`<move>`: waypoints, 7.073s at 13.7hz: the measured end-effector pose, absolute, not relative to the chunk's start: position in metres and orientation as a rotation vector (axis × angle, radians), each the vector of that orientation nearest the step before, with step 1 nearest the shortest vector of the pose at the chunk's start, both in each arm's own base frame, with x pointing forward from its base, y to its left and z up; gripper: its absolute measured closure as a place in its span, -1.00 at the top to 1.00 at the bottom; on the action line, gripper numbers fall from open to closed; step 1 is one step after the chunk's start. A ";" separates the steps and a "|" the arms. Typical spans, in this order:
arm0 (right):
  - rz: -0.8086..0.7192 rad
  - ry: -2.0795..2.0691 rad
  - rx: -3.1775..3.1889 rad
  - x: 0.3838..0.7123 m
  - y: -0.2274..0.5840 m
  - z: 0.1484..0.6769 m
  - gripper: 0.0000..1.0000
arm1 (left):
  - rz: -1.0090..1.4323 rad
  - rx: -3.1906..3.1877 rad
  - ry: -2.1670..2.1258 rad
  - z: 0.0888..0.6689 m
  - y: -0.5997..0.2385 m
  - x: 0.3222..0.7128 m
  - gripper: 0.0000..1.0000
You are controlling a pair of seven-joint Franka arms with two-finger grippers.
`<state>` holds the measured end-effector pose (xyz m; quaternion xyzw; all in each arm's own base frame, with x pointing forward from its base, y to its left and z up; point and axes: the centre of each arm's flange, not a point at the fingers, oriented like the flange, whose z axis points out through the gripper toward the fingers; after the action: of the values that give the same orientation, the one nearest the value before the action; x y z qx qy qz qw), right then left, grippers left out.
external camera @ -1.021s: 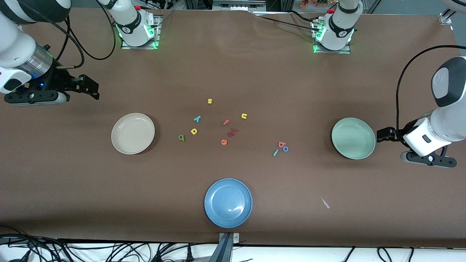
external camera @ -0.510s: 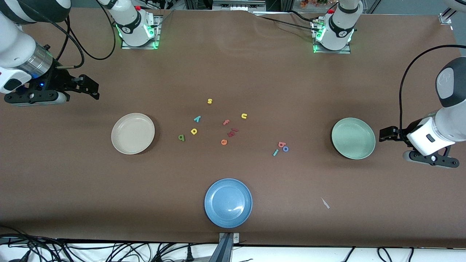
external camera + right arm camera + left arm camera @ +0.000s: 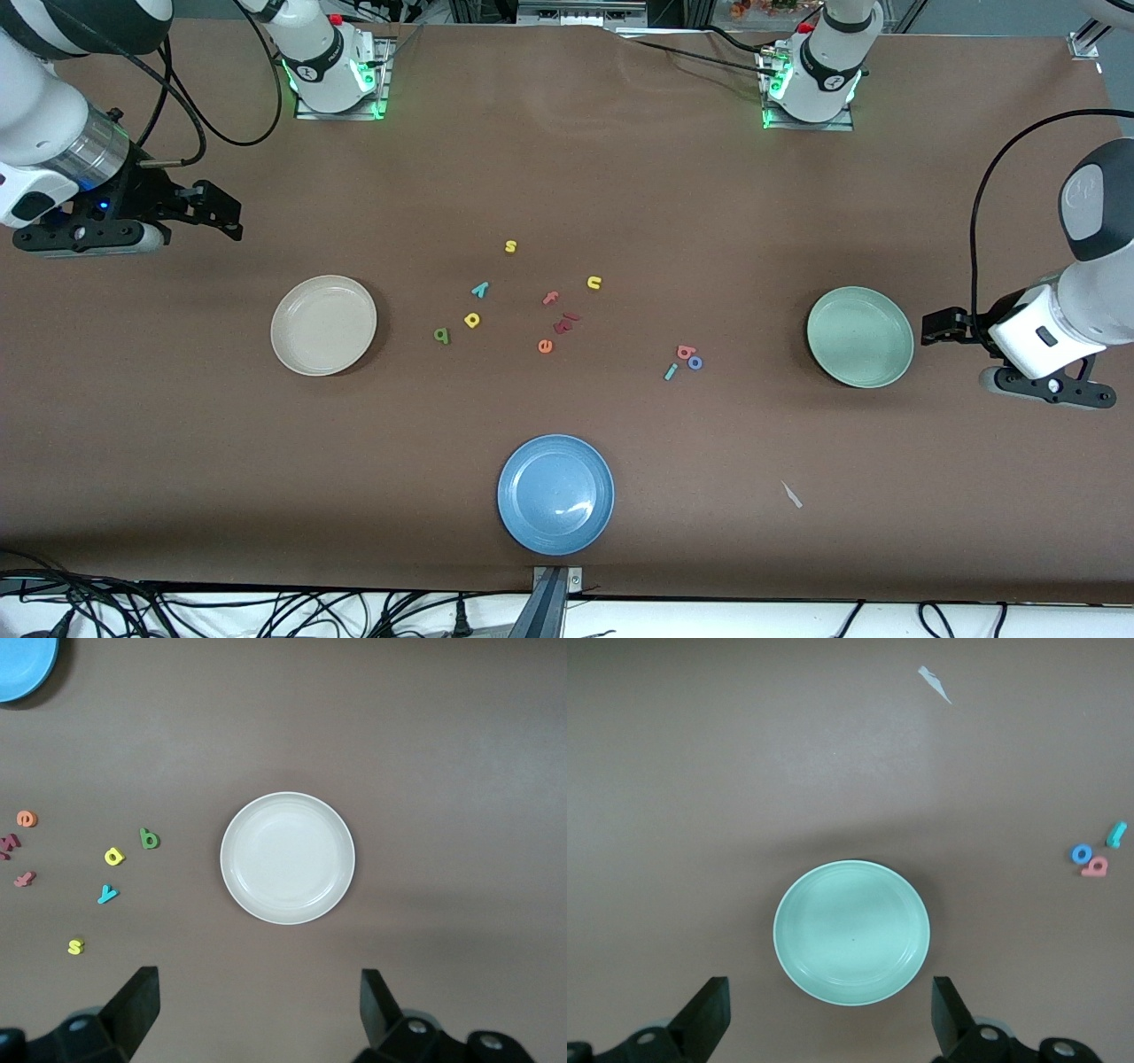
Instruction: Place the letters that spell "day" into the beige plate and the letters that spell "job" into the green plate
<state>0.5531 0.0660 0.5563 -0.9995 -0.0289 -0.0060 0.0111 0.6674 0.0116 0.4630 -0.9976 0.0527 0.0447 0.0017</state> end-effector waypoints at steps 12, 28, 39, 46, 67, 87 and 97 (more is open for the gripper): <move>0.145 -0.177 -3.116 0.565 0.099 0.502 1.00 | 0.273 -3.065 -0.795 0.279 -0.209 0.667 1.00; 0.081 0.039 -3.138 0.591 0.280 0.236 0.95 | 0.367 -2.937 -1.130 0.169 -0.255 0.647 0.13; 0.076 -0.007 -3.149 0.585 0.290 0.184 0.28 | 0.373 -2.916 -1.155 0.174 -0.258 0.647 -0.50; 0.072 -0.014 -3.151 0.585 0.289 0.179 -0.46 | 0.477 -2.934 -0.847 0.313 -0.104 0.670 -0.50; 0.167 -0.386 -3.241 0.579 0.122 0.214 0.42 | 0.523 -2.866 -1.195 0.278 -0.147 0.658 0.89; 0.113 0.588 -3.137 0.563 0.357 0.204 -0.07 | 0.212 -2.539 -1.934 0.168 -0.277 0.597 0.36; 0.120 0.591 -3.139 0.562 0.356 0.179 -0.44 | 0.149 -2.681 -1.777 0.181 -0.259 0.613 -0.49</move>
<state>0.5619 0.3564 0.1787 -0.9817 0.1847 0.0375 -0.0276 0.6131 -0.2586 0.1814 -0.8321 -0.5513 0.0464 -0.0392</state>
